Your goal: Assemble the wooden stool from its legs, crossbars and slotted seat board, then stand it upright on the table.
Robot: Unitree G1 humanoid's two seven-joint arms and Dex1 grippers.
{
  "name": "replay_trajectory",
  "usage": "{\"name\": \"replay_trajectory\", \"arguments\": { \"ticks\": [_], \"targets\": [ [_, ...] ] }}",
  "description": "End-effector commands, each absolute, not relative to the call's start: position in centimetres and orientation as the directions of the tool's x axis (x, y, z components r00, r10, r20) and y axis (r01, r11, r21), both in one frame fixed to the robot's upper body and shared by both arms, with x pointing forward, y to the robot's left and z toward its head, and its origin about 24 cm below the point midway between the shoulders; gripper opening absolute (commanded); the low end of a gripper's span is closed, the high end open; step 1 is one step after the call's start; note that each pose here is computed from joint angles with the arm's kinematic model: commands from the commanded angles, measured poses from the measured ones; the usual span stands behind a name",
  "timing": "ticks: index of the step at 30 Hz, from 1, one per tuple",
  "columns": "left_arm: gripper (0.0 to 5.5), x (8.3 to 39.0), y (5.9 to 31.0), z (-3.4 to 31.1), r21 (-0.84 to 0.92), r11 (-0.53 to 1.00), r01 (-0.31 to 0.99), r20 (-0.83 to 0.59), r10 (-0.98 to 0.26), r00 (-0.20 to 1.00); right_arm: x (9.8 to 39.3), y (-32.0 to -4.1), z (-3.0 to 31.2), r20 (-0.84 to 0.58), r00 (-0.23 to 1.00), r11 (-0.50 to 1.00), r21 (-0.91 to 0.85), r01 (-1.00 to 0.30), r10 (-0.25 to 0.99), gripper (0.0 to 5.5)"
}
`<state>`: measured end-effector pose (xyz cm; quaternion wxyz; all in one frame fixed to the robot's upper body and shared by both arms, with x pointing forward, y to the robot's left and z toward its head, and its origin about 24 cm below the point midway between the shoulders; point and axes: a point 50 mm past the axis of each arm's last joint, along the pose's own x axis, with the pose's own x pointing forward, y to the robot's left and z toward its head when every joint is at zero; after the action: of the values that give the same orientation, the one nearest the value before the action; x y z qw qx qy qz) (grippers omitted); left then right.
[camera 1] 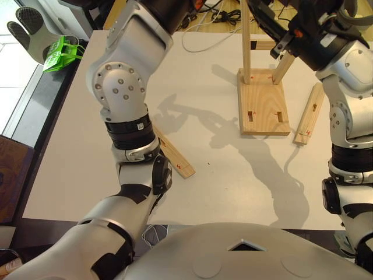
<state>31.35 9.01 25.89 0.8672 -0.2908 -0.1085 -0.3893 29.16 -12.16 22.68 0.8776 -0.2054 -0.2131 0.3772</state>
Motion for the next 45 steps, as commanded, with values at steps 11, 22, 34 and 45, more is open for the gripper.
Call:
{"name": "replay_trajectory", "arguments": {
  "ticks": [11,22,34,45],
  "targets": [
    [2.51,30.5,8.5,26.2,-0.477,0.475,0.740,0.470,-0.573,0.671,29.3,-12.1,23.1,0.248,0.634,0.652,-0.521,-0.550,0.733,1.31],
    [0.74,30.1,8.1,26.1,-0.507,0.445,0.738,0.471,-0.574,0.670,29.2,-11.9,23.2,0.252,0.629,0.652,-0.515,-0.556,0.736,1.30],
    [0.45,30.2,8.2,25.9,-0.526,0.452,0.721,0.457,-0.565,0.687,29.2,-11.6,22.6,0.233,0.632,0.648,-0.505,-0.570,0.739,1.30],
    [0.40,31.6,11.3,26.0,-0.517,0.612,0.598,0.408,-0.438,0.801,27.0,-13.8,13.7,-0.331,0.536,0.386,-0.421,-0.821,0.777,3.26]
  ]
}}
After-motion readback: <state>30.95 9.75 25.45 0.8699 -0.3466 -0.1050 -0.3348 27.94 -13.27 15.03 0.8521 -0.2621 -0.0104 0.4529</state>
